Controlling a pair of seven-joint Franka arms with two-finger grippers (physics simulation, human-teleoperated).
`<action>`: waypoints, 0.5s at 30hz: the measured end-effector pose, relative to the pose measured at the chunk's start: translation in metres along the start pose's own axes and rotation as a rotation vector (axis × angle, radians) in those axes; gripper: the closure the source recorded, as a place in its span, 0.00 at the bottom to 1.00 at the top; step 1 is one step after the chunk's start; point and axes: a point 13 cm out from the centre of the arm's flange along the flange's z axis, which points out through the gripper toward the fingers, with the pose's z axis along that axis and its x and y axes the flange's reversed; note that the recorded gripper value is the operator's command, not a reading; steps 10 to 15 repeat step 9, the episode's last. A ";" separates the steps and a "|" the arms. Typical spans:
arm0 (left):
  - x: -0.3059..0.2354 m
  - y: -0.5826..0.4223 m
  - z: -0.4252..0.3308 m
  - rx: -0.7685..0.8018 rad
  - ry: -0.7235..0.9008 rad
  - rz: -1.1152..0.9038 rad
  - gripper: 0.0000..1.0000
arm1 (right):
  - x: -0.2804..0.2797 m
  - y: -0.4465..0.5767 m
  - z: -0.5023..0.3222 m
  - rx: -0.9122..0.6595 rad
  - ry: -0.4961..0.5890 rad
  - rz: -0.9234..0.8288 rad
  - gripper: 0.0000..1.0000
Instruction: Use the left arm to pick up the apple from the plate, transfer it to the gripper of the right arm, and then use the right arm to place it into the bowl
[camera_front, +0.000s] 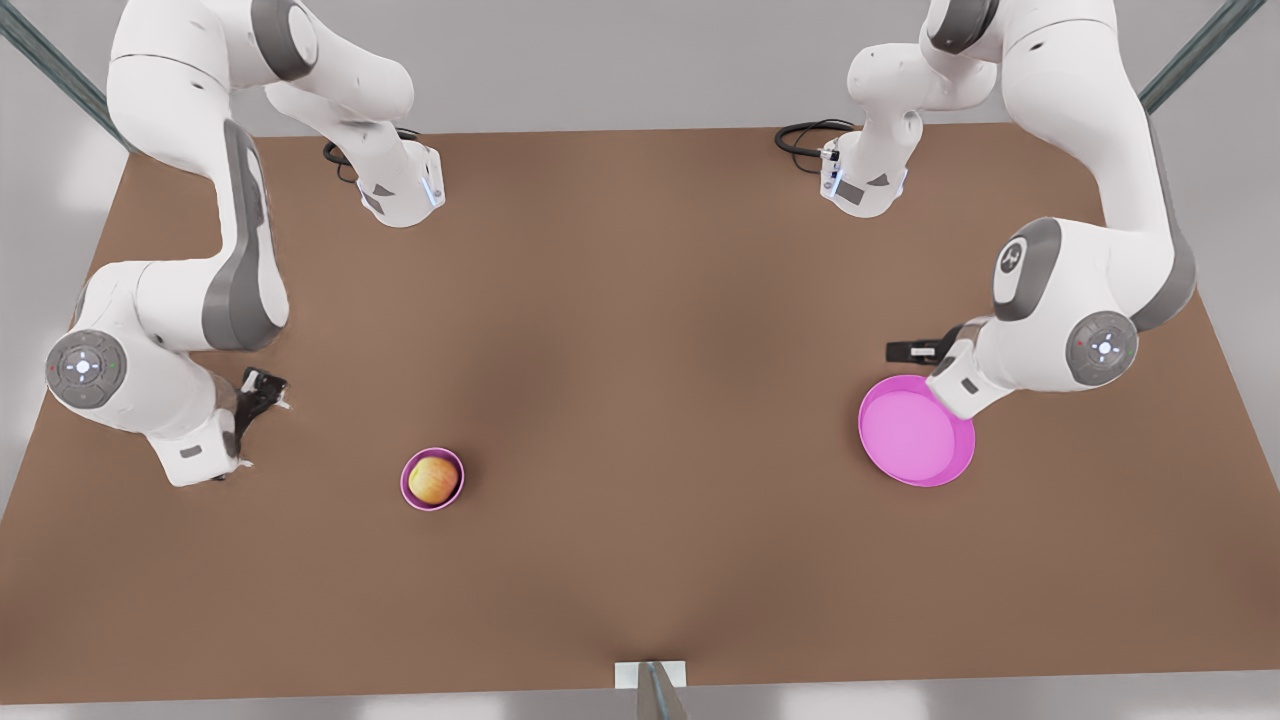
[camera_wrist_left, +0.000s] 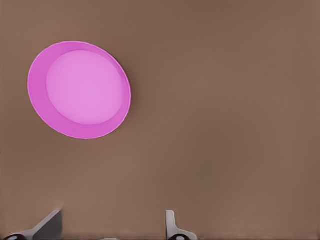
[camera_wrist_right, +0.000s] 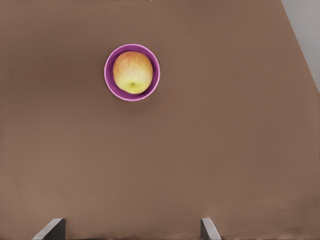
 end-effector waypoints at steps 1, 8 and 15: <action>0.002 0.001 0.000 -0.002 0.008 -0.003 0.00 | 0.010 0.010 -0.018 -0.007 -0.008 0.074 0.00; 0.010 0.002 0.003 -0.008 0.043 -0.017 0.00 | 0.032 0.057 -0.050 -0.089 0.021 0.429 0.00; 0.011 0.002 0.003 -0.009 0.046 -0.018 0.00 | 0.035 0.060 -0.051 -0.096 0.028 0.469 0.00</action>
